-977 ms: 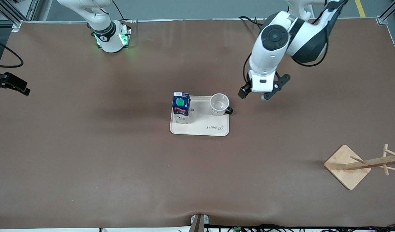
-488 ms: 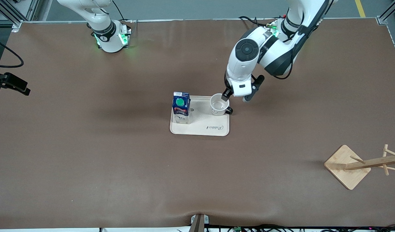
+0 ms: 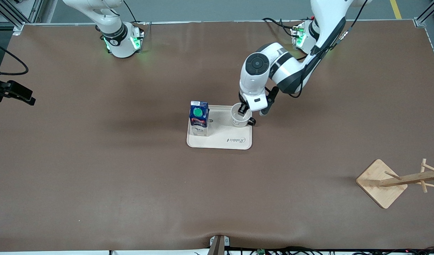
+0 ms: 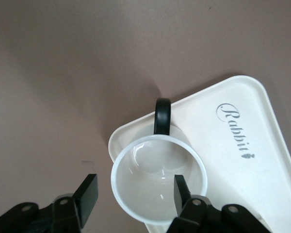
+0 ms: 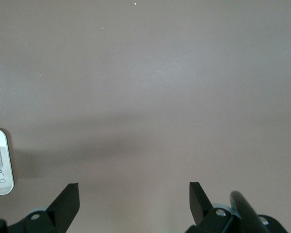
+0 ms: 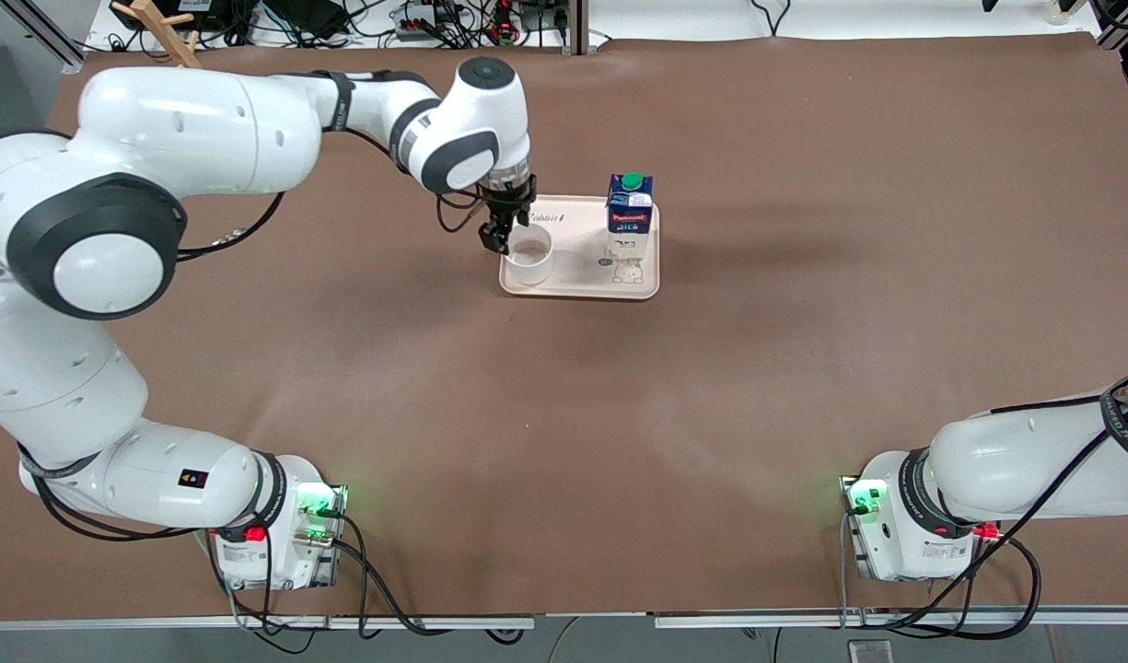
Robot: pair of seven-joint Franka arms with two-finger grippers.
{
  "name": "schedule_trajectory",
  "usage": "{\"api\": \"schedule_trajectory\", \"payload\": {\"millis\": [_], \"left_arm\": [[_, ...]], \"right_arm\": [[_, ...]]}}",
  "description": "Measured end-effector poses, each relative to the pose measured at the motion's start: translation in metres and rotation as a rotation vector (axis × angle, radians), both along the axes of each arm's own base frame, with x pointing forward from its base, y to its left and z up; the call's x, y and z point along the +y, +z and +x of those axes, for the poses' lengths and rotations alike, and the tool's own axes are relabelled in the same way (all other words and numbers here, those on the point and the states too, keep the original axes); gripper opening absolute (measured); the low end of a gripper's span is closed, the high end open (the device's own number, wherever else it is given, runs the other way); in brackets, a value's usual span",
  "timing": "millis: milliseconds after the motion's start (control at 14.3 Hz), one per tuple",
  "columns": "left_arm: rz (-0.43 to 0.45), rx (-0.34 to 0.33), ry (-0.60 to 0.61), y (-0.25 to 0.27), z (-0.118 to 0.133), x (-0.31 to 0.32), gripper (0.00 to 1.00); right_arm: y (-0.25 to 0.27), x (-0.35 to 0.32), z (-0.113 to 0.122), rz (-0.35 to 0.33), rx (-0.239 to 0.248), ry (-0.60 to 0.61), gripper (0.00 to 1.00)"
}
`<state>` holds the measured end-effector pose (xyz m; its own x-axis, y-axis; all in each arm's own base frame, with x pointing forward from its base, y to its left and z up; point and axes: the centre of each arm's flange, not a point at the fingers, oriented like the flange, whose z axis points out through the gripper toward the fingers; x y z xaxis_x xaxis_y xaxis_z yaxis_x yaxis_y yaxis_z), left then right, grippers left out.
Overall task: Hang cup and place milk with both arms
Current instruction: 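Lower the left gripper into the white mug's rim and close, then lift the mug with the left gripper while the right gripper grasps the milk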
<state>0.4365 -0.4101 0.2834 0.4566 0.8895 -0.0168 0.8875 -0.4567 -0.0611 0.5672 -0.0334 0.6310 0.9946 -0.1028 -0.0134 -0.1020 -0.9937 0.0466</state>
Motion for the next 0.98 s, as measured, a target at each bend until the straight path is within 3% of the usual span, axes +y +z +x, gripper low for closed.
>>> {"api": "schedule_trajectory", "payload": {"millis": [558, 628, 837, 977], "left_arm": [[0.051, 0.024, 0.044, -0.046, -0.019, -0.015, 0.64], [0.049, 0.024, 0.045, -0.047, -0.020, -0.016, 0.61], [0.046, 0.022, 0.040, -0.046, -0.021, -0.018, 0.32], [0.046, 0.022, 0.039, -0.046, -0.022, -0.019, 0.26]], "right_arm": [[-0.013, 0.009, 0.006, 0.003, 0.028, 0.018, 1.00], [-0.015, 0.015, 0.007, 0.003, 0.030, 0.028, 1.00], [-0.032, 0.034, 0.013, 0.003, 0.067, 0.061, 1.00], [-0.051, 0.047, 0.019, 0.003, 0.107, 0.083, 1.00]]}}
